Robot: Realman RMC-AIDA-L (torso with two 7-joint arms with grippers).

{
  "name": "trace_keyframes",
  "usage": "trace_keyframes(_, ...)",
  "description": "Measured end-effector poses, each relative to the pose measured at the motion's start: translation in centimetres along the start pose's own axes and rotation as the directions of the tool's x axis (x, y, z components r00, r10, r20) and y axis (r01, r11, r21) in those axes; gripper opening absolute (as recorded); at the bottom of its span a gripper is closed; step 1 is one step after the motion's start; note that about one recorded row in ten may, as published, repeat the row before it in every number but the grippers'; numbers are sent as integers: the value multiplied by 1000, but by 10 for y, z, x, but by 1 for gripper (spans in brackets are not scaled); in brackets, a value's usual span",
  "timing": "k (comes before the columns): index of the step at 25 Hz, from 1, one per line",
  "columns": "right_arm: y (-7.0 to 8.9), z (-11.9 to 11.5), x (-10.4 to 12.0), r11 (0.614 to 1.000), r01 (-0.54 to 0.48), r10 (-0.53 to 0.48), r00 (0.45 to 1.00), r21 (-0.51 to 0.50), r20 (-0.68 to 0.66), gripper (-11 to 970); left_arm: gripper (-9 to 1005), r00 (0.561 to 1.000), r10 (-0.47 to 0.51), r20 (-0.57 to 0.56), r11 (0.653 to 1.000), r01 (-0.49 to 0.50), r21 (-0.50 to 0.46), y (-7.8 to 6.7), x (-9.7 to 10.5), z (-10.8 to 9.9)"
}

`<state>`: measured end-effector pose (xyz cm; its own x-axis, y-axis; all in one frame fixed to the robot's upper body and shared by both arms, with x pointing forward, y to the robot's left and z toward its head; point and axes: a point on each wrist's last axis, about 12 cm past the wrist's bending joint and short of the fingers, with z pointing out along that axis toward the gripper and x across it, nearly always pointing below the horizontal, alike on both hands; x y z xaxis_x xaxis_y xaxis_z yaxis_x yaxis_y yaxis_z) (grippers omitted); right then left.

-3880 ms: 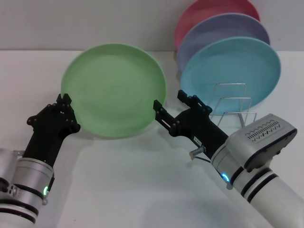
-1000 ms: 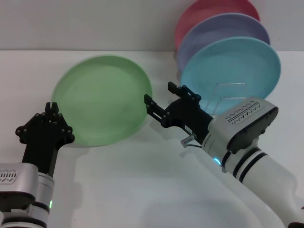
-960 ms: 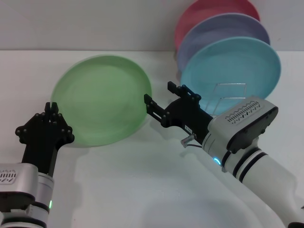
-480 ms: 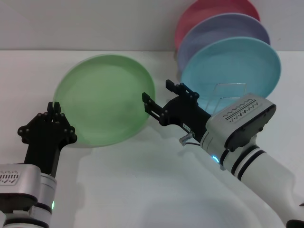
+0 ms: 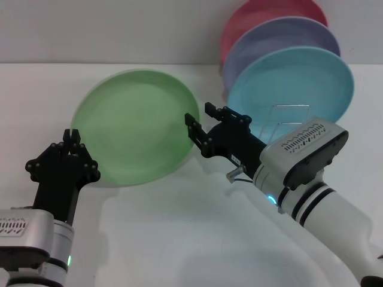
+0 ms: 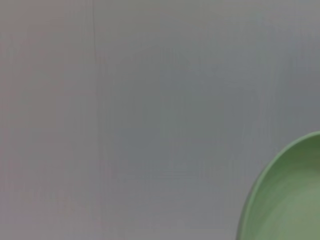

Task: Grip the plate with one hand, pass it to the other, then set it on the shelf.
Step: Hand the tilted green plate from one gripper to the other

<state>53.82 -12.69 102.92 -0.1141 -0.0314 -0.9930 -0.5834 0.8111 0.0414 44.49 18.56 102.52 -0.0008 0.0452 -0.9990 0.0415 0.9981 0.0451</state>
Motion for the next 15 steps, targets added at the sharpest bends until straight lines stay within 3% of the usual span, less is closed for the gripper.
trace_keyframes(2,0,0,0,1000,0,0,1000,2,1,638,91,1000,0,0,1000,0,1,0,0,0)
trace_keyframes(8,-1,0,0,1000,0,0,1000,3,1,414,93,1000,1,0,1000,-1,5,-1,0,-1)
trace_keyframes(15,-2,-1,1,1000,9,-9,1000,3,-5,403,95,1000,2,1,1000,-2,4,-1,0,-1)
